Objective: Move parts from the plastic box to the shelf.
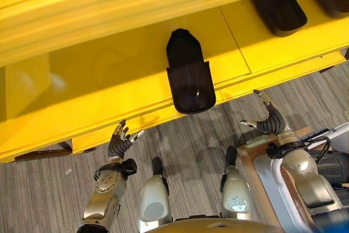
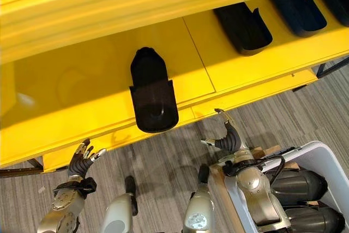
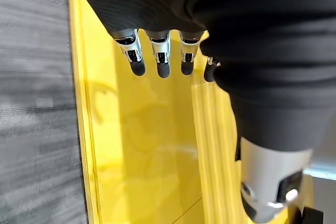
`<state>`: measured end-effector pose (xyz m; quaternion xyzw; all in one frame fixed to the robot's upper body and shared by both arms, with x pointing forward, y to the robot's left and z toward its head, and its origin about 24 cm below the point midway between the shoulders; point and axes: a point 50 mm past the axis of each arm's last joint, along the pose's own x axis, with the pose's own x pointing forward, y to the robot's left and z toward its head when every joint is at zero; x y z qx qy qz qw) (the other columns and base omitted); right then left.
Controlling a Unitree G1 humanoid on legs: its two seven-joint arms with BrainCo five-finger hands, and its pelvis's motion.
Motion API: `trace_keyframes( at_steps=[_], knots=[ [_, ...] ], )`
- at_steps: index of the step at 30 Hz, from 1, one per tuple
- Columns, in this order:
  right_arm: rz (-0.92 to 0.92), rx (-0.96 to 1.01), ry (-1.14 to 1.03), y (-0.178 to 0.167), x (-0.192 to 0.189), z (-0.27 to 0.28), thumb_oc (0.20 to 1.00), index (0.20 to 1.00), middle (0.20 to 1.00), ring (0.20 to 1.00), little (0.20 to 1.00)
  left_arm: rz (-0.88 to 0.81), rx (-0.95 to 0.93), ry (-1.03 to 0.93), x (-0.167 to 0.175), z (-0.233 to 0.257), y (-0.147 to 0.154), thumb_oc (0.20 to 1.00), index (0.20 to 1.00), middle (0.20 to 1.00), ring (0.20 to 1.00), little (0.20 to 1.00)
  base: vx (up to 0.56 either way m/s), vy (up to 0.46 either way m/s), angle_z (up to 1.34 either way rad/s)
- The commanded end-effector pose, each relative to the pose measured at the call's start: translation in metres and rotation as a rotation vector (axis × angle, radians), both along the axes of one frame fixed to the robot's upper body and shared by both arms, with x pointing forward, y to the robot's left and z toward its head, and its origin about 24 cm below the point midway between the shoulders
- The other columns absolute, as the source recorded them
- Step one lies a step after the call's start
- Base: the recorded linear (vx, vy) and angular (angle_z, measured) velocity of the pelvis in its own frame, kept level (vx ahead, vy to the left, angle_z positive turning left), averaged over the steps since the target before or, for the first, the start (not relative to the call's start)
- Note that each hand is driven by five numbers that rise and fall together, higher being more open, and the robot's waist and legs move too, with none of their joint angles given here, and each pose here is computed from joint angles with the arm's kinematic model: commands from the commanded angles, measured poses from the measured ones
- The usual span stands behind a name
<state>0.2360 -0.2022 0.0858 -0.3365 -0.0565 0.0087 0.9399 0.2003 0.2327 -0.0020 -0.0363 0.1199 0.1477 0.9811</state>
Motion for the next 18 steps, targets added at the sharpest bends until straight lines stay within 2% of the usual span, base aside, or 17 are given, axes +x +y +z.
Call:
trace_keyframes(
  at_steps=[1, 3, 7, 9, 13, 14, 18],
  knots=[
    [0.026, 0.07, -0.139, -0.001, 0.0, 0.024, 1.0, 1.0, 1.0, 1.0, 1.0, -0.043, 0.164, -0.13, 0.0, 0.032, 0.014, 1.0, 1.0, 1.0, 1.0, 1.0, -0.02, -0.032, -0.07],
    [0.029, 0.114, -0.194, -0.004, 0.004, 0.034, 1.0, 1.0, 1.0, 1.0, 1.0, -0.074, 0.243, -0.17, 0.002, 0.043, 0.015, 1.0, 1.0, 1.0, 1.0, 1.0, -0.03, -0.039, -0.06],
    [0.029, 0.115, -0.195, -0.004, 0.004, 0.035, 1.0, 1.0, 1.0, 1.0, 1.0, -0.073, 0.244, -0.171, 0.002, 0.043, 0.015, 1.0, 1.0, 1.0, 1.0, 1.0, -0.01, -0.01, 0.02],
    [0.018, 0.216, -0.317, -0.011, 0.011, 0.06, 1.0, 1.0, 1.0, 1.0, 1.0, -0.117, 0.388, -0.222, 0.003, 0.064, 0.022, 1.0, 1.0, 1.0, 1.0, 1.0, -0.13, -0.095, 0.06],
    [0.016, 0.22, -0.339, -0.013, 0.013, 0.066, 1.0, 1.0, 1.0, 1.0, 1.0, -0.126, 0.432, -0.22, 0.0, 0.069, 0.028, 1.0, 1.0, 1.0, 1.0, 1.0, -0.07, -0.046, 0.09],
    [0.018, 0.224, -0.376, -0.014, 0.015, 0.075, 1.0, 1.0, 1.0, 1.0, 1.0, -0.143, 0.512, -0.227, -0.003, 0.077, 0.034, 1.0, 1.0, 1.0, 1.0, 1.0, -0.05, -0.031, 0.01],
    [0.017, 0.233, -0.408, -0.015, 0.017, 0.081, 1.0, 1.0, 1.0, 1.0, 1.0, -0.166, 0.613, -0.239, -0.004, 0.087, 0.038, 1.0, 1.0, 1.0, 1.0, 1.0, -0.04, -0.028, 0.07]
  ],
)
